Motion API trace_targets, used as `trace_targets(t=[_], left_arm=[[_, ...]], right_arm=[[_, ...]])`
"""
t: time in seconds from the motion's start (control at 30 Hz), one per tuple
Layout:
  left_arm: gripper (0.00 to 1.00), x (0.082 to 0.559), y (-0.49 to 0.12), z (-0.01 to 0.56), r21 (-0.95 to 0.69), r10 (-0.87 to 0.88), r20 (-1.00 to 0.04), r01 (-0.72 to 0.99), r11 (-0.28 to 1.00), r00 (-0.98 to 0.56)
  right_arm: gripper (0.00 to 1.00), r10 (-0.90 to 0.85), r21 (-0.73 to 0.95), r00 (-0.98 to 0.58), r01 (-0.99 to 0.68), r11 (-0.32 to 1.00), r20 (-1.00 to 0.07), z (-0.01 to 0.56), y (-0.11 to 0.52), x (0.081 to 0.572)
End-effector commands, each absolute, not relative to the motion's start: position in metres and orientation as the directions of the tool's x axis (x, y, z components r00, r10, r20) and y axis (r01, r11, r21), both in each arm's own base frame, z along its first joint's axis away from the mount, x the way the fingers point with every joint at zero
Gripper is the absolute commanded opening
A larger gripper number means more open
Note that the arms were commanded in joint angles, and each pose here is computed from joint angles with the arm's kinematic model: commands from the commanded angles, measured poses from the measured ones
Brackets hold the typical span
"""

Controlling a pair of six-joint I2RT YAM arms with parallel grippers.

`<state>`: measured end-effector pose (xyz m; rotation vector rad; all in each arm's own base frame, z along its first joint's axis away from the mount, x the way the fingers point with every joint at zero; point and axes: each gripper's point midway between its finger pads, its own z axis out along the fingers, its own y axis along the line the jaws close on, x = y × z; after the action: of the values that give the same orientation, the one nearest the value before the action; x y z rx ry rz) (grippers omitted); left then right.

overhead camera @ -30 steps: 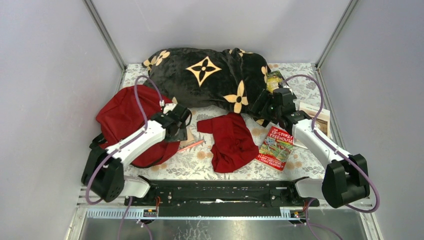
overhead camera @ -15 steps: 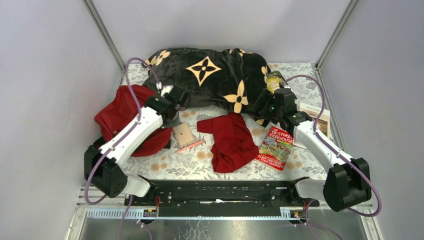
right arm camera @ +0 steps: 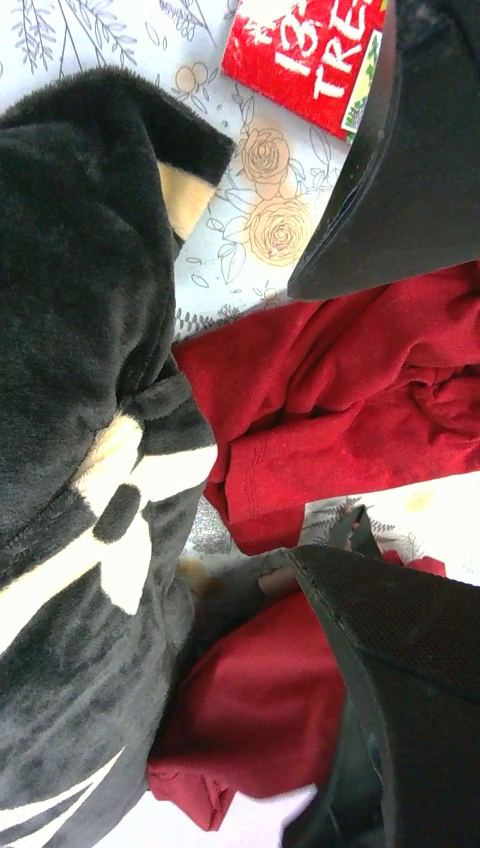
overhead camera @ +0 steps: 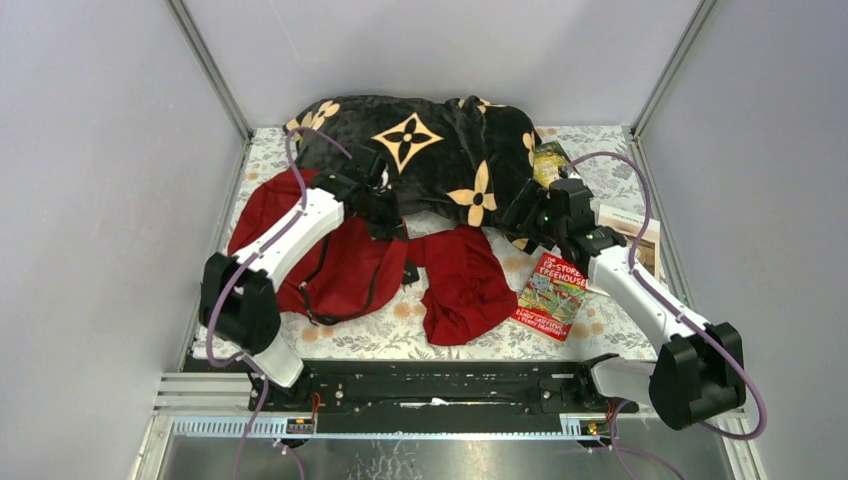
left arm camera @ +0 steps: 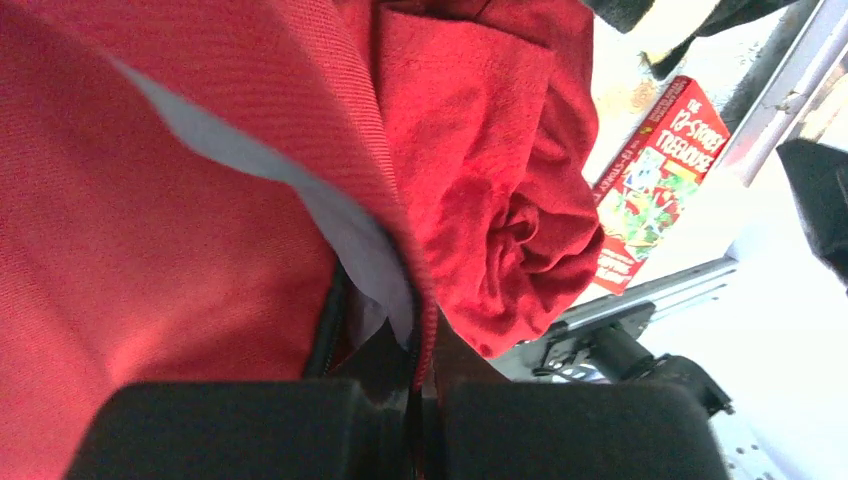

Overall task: Pack the student bag
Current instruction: Adjust the student bag at the center of the board.

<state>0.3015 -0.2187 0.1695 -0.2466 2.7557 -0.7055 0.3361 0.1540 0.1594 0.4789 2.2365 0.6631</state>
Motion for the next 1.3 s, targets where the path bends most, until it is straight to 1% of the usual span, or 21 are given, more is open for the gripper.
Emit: trace_targets(t=[0.0,0.03,0.07,0.1,0.13,0.3,0.37,0.4,0.5,0.53,0.6,0.7,0.8,0.87,0.93,1.0,1.1,1.23,1.27], left_arm=[[0.07,0.338,-0.270,0.203,-0.719,-0.305,-0.263,-0.025,0.694,-0.915],[0.29,0.344,-0.270,0.205,-0.714,-0.312,-0.288,-0.014,0.700,-0.905],[0.71,0.348,-0.268,0.208,-0.704,-0.308,-0.314,0.003,0.710,-0.898],[0.95,0.350,-0.266,0.210,-0.689,-0.301,-0.339,0.017,0.725,-0.891],[0.98,0.351,-0.262,0.215,-0.674,-0.288,-0.373,0.044,0.737,-0.882],[0.99,0.347,-0.225,0.238,-0.541,-0.237,-0.575,0.146,0.828,-0.783],[0.99,0.345,-0.198,0.236,-0.496,-0.249,-0.607,0.114,0.861,-0.755],[0.99,0.345,-0.180,0.227,-0.477,-0.272,-0.604,0.066,0.877,-0.749],[0.99,0.338,-0.135,0.196,-0.474,-0.346,-0.547,-0.058,0.878,-0.762],[0.99,0.332,-0.128,0.188,-0.467,-0.343,-0.538,-0.067,0.882,-0.770],[0.99,0.315,-0.126,0.175,-0.435,-0.283,-0.529,-0.031,0.900,-0.800],[0.99,0.292,-0.124,0.161,-0.355,-0.204,-0.540,0.001,0.935,-0.817],[0.99,0.272,-0.140,0.154,-0.316,-0.128,-0.554,0.066,0.947,-0.822],[0.96,0.264,-0.156,0.154,-0.295,-0.084,-0.585,0.116,0.948,-0.807],[0.94,0.261,-0.164,0.155,-0.210,-0.025,-0.641,0.144,0.967,-0.767],[0.94,0.258,-0.168,0.154,-0.149,0.024,-0.667,0.164,0.975,-0.744],[0.92,0.246,-0.180,0.145,-0.099,0.123,-0.662,0.248,0.964,-0.740],[0.92,0.235,-0.191,0.138,-0.027,0.217,-0.680,0.319,0.947,-0.700],[0.91,0.236,-0.192,0.134,-0.018,0.220,-0.678,0.315,0.949,-0.701]], right_arm=[[1.00,0.536,0.593,-0.600,0.123,0.796,-0.594,0.174,0.146,0.329],[1.00,0.533,0.593,-0.603,0.120,0.796,-0.593,0.174,0.146,0.327],[1.00,0.525,0.601,-0.611,0.099,0.793,-0.593,0.177,0.149,0.324],[1.00,0.513,0.609,-0.619,0.070,0.790,-0.594,0.180,0.153,0.321],[1.00,0.502,0.619,-0.628,0.041,0.785,-0.595,0.183,0.157,0.318],[1.00,0.417,0.615,-0.649,-0.101,0.782,-0.637,0.199,0.193,0.302],[1.00,0.343,0.575,-0.661,-0.166,0.801,-0.668,0.204,0.222,0.294],[1.00,0.300,0.563,-0.676,-0.205,0.801,-0.673,0.205,0.241,0.288],[1.00,0.217,0.529,-0.714,-0.246,0.812,-0.666,0.192,0.286,0.281],[1.00,0.202,0.519,-0.719,-0.250,0.817,-0.665,0.185,0.297,0.281],[1.00,0.198,0.503,-0.711,-0.246,0.829,-0.674,0.175,0.314,0.280],[0.99,0.246,0.540,-0.714,-0.217,0.813,-0.656,0.166,0.332,0.289],[0.91,0.226,0.535,-0.719,-0.234,0.812,-0.657,0.160,0.347,0.299],[0.82,0.183,0.495,-0.745,-0.220,0.840,-0.642,0.140,0.350,0.302],[0.66,0.154,0.461,-0.758,-0.211,0.862,-0.634,0.128,0.350,0.304],[0.56,0.158,0.463,-0.763,-0.202,0.863,-0.627,0.121,0.350,0.305],[0.48,0.170,0.481,-0.761,-0.204,0.853,-0.626,0.123,0.352,0.304],[0.26,0.187,0.475,-0.744,-0.192,0.859,-0.641,0.127,0.346,0.305],[0.23,0.194,0.476,-0.736,-0.194,0.858,-0.648,0.130,0.345,0.306]])
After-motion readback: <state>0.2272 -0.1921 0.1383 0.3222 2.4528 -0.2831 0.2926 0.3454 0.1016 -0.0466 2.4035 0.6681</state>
